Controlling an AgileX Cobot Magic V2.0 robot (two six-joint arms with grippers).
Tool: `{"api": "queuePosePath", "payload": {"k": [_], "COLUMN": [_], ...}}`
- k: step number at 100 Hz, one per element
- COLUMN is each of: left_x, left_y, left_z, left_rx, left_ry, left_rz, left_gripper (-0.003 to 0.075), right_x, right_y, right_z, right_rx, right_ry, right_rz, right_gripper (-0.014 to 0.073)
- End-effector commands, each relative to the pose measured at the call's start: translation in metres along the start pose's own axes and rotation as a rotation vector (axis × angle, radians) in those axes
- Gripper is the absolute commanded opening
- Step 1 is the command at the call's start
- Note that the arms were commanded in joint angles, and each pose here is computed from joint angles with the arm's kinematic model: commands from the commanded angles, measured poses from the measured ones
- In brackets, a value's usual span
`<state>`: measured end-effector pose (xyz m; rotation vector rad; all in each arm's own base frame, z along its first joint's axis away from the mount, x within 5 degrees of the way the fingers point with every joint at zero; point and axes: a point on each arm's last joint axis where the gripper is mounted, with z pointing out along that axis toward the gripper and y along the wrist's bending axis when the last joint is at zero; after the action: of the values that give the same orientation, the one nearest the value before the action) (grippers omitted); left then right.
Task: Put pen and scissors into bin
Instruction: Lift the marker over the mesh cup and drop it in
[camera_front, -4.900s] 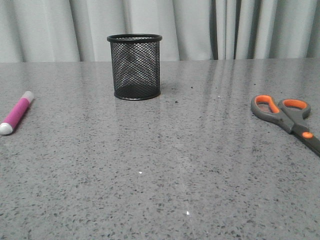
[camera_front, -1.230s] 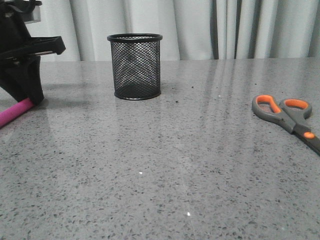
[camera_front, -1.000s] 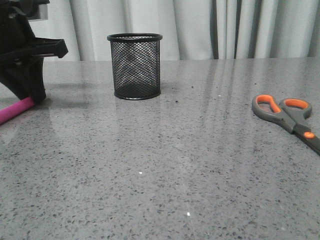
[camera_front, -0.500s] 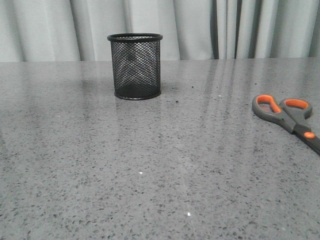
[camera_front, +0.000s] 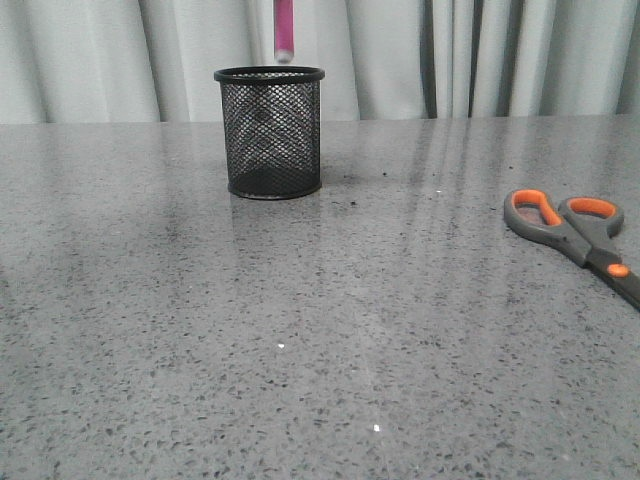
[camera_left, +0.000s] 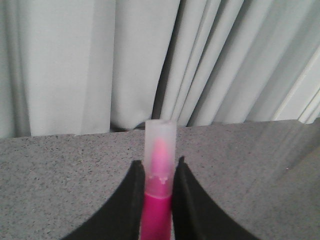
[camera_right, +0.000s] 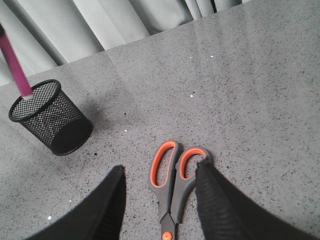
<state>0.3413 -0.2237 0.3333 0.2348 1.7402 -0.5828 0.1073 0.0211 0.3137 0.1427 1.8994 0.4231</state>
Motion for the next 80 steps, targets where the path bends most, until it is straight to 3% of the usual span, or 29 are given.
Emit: {"api": "queuePosePath", "payload": {"k": [1,14,21,26,41,48,59,80], "left_x": [-0.026,-0.021,-0.018,-0.018,-0.019,-0.026,-0.046,-0.086], "left_y": [-0.007,-0.007,-0.007,-0.007,-0.009,-0.012,-0.018,-0.029], "left_z": [-0.007,-0.004,-0.003,-0.003,-0.008,-0.016,-0.041,-0.112], "left_rx": [0.014,0.016,0.02,0.02,0.029,0.042,0.071,0.115], "left_ry": [-0.161,-0.141,-0.111,-0.103,-0.074,-0.062,-0.058,-0.032], "left_rz": [0.04,0.072,0.072,0.072,0.073,0.089,0.157,0.23], "left_gripper": [-0.0019,-0.0015,0.0041,0.0126,0.0514,0.0591,0.0554,0.0365], "right_x": [-0.014,-0.014,-0.014,-0.014,-0.011,-0.012,-0.022,-0.06], "right_y": [0.003,0.003,0.003,0.003,0.003,0.004,0.013,0.034], "right_z": [-0.002,-0.002,-0.002,-0.002,0.003,0.004,0.004,0.021], "right_rx": [-0.005,-0.005,-0.005,-0.005,-0.003,-0.008,-0.032,-0.096], "right_ry": [-0.082,-0.082,-0.082,-0.082,-0.033,0.009,0.097,0.384], "right_rz": [-0.006,-0.006,-0.006,-0.006,-0.004,-0.002,-0.028,-0.068], "right_gripper": [0.0295,0.0295,0.0296,0.0296,0.03,0.03,0.03,0.03]}}
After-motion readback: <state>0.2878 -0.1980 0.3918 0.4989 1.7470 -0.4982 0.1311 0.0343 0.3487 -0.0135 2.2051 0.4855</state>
